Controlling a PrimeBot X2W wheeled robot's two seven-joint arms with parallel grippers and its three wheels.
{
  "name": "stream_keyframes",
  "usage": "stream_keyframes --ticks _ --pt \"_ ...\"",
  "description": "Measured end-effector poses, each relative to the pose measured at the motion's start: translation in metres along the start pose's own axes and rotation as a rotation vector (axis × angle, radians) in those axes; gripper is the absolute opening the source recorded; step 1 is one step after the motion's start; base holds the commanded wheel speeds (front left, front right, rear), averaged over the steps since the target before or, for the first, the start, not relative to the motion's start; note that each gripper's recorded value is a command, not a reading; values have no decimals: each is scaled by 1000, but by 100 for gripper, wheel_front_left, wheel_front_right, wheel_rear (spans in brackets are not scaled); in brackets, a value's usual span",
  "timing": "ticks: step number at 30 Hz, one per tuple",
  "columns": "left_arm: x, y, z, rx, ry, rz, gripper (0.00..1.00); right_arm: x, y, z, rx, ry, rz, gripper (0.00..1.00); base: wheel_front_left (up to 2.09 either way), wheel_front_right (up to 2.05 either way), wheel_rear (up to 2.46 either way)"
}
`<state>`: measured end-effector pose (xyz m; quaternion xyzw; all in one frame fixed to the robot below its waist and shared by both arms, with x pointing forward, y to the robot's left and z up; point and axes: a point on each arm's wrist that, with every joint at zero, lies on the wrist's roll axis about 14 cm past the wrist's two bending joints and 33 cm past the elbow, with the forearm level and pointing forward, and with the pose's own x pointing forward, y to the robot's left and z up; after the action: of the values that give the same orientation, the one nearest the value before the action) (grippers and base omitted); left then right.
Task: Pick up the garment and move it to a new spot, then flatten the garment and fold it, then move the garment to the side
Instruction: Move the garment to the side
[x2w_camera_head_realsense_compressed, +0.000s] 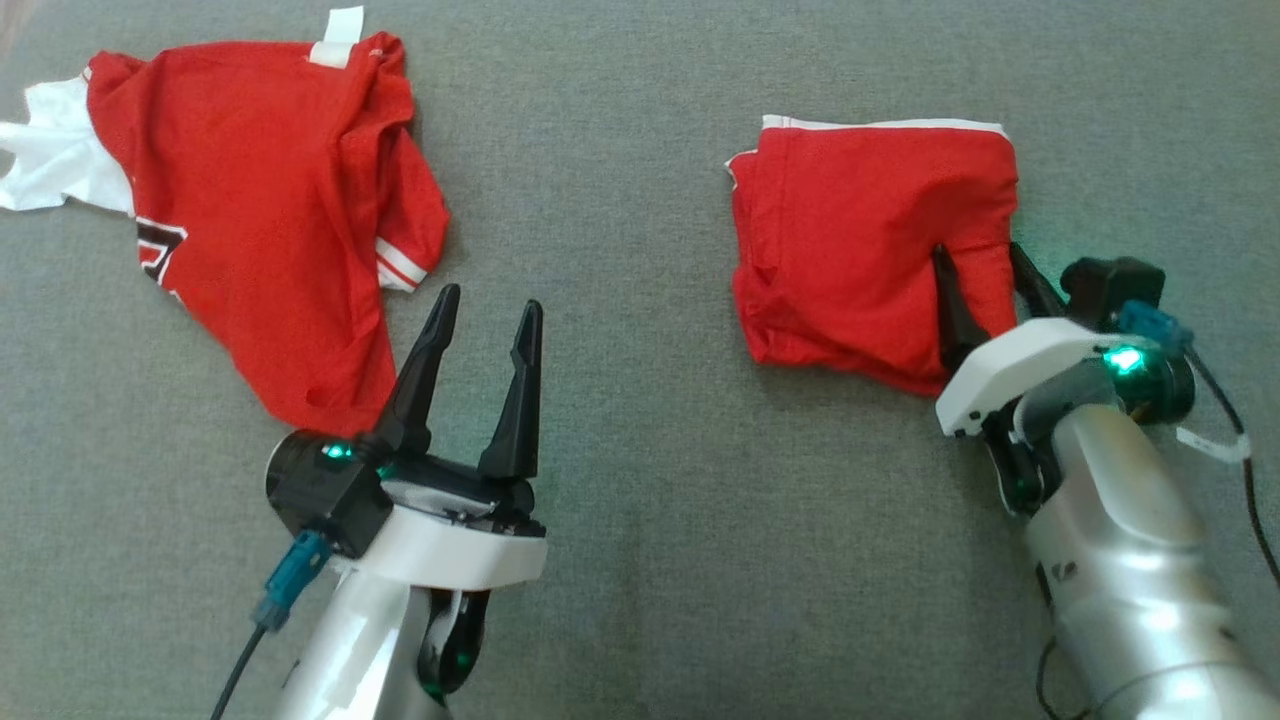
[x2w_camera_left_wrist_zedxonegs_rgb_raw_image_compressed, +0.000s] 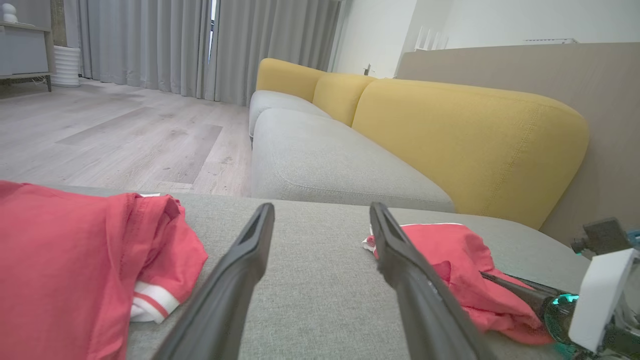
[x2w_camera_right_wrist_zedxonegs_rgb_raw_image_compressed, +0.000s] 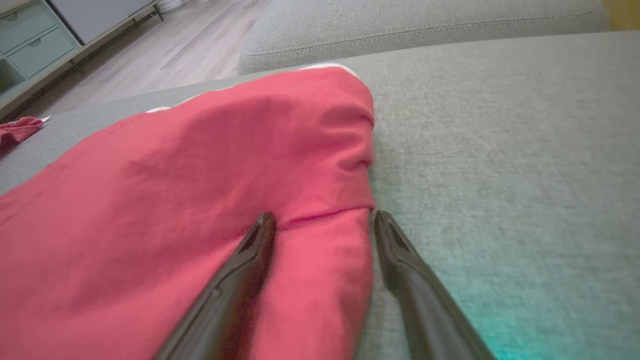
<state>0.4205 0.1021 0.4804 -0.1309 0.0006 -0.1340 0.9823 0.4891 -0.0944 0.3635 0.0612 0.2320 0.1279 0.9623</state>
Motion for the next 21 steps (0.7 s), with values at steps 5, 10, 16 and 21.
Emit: stream_keyframes --ticks 5,10,16,21 --pt "1 0 -2 -2 3 -1 100 5 3 0 -4 17 16 17 0 0 0" --pt "4 -3 1 -2 -4 -11 100 2 7 3 -49 0 32 0 0 0 0" --pt "9 -11 6 2 -23 -37 100 -10 -3 14 -205 -44 20 0 0 0 0" --pt "15 -22 10 -3 -37 -70 100 -23 -31 39 -371 -98 -35 0 0 0 0"
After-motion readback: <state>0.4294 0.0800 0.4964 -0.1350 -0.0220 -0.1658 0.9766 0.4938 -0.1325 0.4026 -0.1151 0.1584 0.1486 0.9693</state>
